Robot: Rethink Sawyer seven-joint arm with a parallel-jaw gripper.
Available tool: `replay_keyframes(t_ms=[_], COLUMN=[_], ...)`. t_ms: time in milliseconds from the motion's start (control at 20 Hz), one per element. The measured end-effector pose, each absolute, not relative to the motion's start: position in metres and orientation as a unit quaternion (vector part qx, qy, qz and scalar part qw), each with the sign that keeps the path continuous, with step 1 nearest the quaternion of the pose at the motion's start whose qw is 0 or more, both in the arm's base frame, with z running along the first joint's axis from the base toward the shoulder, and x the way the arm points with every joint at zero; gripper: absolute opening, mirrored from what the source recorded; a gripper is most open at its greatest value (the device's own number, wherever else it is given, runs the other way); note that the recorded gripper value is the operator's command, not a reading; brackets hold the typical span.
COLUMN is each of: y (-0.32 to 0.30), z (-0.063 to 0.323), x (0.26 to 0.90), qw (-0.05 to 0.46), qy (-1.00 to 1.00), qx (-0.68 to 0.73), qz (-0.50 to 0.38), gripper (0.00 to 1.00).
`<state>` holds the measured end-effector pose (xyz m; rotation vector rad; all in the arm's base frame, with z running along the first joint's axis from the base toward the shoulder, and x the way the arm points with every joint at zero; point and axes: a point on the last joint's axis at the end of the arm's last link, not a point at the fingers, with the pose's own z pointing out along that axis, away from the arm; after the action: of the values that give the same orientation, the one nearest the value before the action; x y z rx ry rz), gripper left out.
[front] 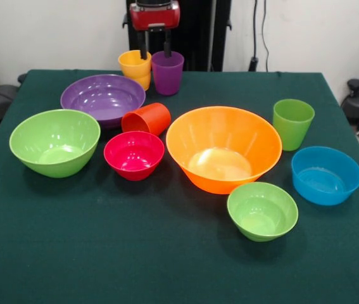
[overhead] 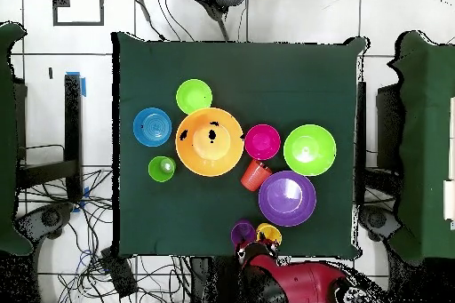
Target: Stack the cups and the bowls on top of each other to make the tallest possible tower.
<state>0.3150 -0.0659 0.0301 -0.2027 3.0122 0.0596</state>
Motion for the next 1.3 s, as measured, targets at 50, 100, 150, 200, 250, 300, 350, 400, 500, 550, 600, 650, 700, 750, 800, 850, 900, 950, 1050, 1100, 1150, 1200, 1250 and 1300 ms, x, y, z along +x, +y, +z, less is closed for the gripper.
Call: replay_keyframes(t_ms=[50, 100, 150, 200, 250, 300, 350, 400, 500, 550, 600, 650, 700, 750, 800, 850, 900, 950, 1050, 1100, 1150, 1200, 1250, 1300], y=[-0.064, -0.064, -0.062, -0.061, -0.060, -0.059, -0.059, -0.058, -0.058, -0.058, -0.057, -0.057, -0.057, -0.057, -0.056, -0.056, -0.055, -0.054, -0.053, -0.053, -0.052, -0.052, -0.051, -0.051], z=[0.030, 0.030, 0.030, 0.029, 0.029, 0.029, 0.029, 0.029, 0.030, 0.030, 0.030, 0.030, 0.031, 0.031, 0.031, 0.031, 0.031, 0.031, 0.031, 0.031, 0.031, 0.031, 0.031, 0.031], x=[0.313, 0.312, 0.309, 0.308, 0.306, 0.305, 0.305, 0.304, 0.301, 0.300, 0.300, 0.299, 0.296, 0.295, 0.294, 0.292, 0.290, 0.289, 0.287, 0.285, 0.283, 0.282, 0.281, 0.280], qw=[0.051, 0.047, 0.036, 0.029, 0.023, 0.019, 0.017, 0.012, 0.004, 0.002, 0.001, 0.000, -0.004, -0.006, -0.007, -0.010, -0.013, -0.015, -0.018, -0.021, -0.024, -0.027, -0.028, -0.031], qy=[0.996, 0.996, 0.996, 0.996, 0.996, 0.996, 0.996, 0.996, 0.996, 0.996, 0.996, 0.996, 0.996, 0.995, 0.995, 0.995, 0.995, 0.994, 0.994, 0.993, 0.993, 0.992, 0.992, 0.991], qx=[-0.070, -0.072, -0.076, -0.079, -0.081, -0.082, -0.083, -0.084, -0.087, -0.088, -0.089, -0.090, -0.093, -0.095, -0.096, -0.100, -0.103, -0.105, -0.109, -0.113, -0.116, -0.120, -0.121, -0.125], qz=[0.019, 0.018, 0.017, 0.016, 0.015, 0.015, 0.015, 0.014, 0.011, 0.010, 0.009, 0.009, 0.005, 0.003, 0.002, -0.001, -0.004, -0.006, -0.009, -0.012, -0.015, -0.018, -0.019, -0.023], gripper=[1.00, 1.00, 1.00, 1.00, 1.00, 1.00, 1.00, 1.00, 1.00, 1.00, 1.00, 1.00, 1.00, 1.00, 1.00, 1.00, 1.00, 1.00, 1.00, 1.00, 1.00, 1.00, 1.00, 1.00])
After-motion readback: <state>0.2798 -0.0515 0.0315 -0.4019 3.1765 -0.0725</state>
